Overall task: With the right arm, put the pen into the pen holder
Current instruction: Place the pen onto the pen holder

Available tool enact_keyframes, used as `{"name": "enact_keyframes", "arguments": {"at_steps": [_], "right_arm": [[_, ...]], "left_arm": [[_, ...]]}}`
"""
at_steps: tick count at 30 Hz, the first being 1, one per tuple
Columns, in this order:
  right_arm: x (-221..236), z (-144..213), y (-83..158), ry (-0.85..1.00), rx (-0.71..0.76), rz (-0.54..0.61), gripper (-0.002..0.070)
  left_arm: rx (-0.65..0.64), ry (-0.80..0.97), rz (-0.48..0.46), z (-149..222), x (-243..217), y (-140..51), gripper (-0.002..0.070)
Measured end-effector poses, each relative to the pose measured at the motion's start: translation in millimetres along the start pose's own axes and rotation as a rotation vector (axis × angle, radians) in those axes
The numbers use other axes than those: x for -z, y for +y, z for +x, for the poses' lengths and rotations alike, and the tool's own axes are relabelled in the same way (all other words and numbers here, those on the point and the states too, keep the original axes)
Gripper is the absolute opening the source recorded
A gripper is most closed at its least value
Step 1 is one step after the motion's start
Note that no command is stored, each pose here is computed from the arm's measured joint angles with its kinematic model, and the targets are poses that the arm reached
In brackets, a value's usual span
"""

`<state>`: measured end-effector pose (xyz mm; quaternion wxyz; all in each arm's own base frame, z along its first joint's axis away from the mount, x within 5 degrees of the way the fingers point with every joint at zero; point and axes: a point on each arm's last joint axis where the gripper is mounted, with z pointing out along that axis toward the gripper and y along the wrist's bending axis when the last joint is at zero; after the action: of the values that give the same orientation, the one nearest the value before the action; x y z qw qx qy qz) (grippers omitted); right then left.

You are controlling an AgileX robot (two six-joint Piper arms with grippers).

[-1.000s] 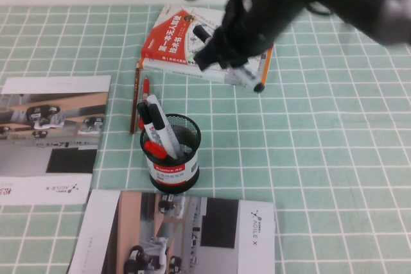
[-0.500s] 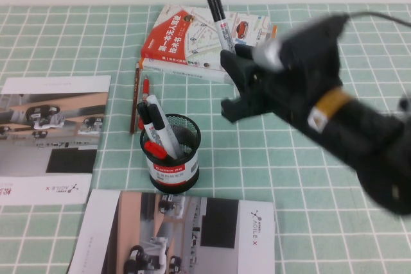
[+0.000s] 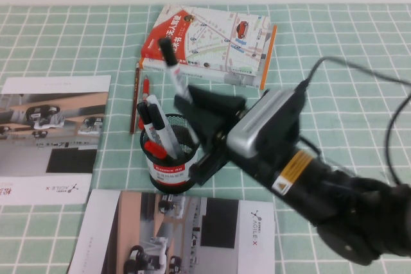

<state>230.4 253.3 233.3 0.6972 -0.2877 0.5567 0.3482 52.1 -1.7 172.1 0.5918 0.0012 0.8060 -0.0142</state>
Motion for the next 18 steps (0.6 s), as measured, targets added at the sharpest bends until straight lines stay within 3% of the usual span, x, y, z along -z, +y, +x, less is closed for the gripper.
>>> {"name": "enact_keyframes", "arguments": {"at_steps": [6,18], "right_arm": [[-14.6,27.1,2.8,0.052,-0.028,-0.055,0.0110],[-40.2,36.5,-0.7,0.017,-0.029,-0.054,0.0110]], "left_arm": [[0.000,0.000,0.000,0.0,0.0,0.0,-0.0004],[0.000,0.000,0.000,0.0,0.0,0.0,-0.0004]]}}
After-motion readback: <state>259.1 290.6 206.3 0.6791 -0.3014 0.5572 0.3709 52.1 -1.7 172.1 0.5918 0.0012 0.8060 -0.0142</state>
